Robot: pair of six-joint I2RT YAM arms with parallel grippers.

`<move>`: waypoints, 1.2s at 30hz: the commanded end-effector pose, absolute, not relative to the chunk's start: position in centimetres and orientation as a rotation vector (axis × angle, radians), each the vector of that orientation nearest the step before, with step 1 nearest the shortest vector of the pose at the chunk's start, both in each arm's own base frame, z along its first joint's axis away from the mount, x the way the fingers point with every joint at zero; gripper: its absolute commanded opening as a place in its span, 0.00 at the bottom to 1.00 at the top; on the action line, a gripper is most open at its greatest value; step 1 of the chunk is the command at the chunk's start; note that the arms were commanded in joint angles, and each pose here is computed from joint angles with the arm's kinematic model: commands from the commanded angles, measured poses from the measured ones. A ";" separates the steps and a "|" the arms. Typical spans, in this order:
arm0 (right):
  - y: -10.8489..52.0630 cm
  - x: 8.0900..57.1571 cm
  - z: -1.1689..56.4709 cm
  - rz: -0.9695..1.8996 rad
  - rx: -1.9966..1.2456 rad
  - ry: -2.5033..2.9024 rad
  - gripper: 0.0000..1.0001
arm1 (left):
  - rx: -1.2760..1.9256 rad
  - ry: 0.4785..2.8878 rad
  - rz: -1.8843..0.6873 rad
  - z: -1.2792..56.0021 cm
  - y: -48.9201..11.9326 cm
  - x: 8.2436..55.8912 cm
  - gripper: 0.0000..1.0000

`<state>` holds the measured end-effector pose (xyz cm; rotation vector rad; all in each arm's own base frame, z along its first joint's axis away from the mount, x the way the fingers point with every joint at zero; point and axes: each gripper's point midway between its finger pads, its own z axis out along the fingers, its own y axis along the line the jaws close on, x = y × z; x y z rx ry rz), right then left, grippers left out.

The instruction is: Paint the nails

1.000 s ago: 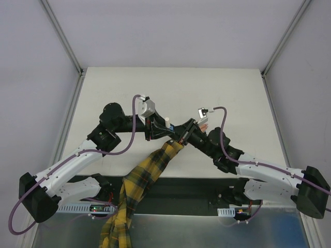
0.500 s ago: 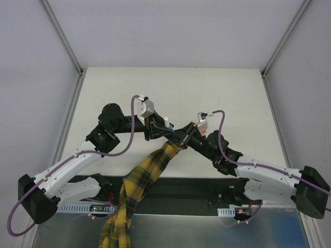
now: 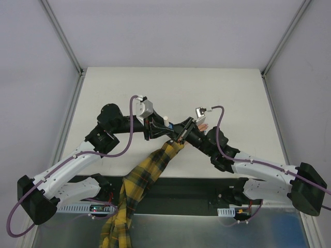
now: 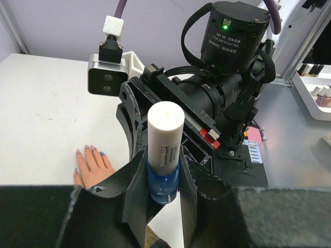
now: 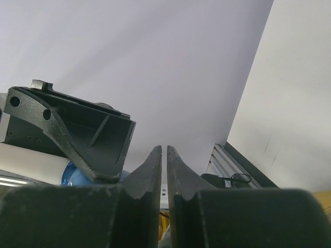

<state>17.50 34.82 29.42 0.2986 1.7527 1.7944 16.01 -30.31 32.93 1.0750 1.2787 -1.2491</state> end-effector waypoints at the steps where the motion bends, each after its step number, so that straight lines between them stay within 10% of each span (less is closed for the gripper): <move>1: 34.0 16.7 35.6 1.952 0.268 1.525 0.10 | 1.097 1.245 -1.235 33.3 -30.5 15.8 0.00; 10: 34.7 17.7 27.9 1.844 0.407 1.784 0.09 | 1.088 1.228 -1.213 34.0 -30.2 15.9 0.00; 24: 35.2 16.1 37.3 2.036 0.202 1.514 0.11 | 1.099 1.245 -1.209 33.4 -30.3 15.9 0.03; 36: 34.6 18.0 27.7 1.878 0.436 1.759 0.11 | 1.087 1.226 -1.192 34.2 -30.0 15.9 0.02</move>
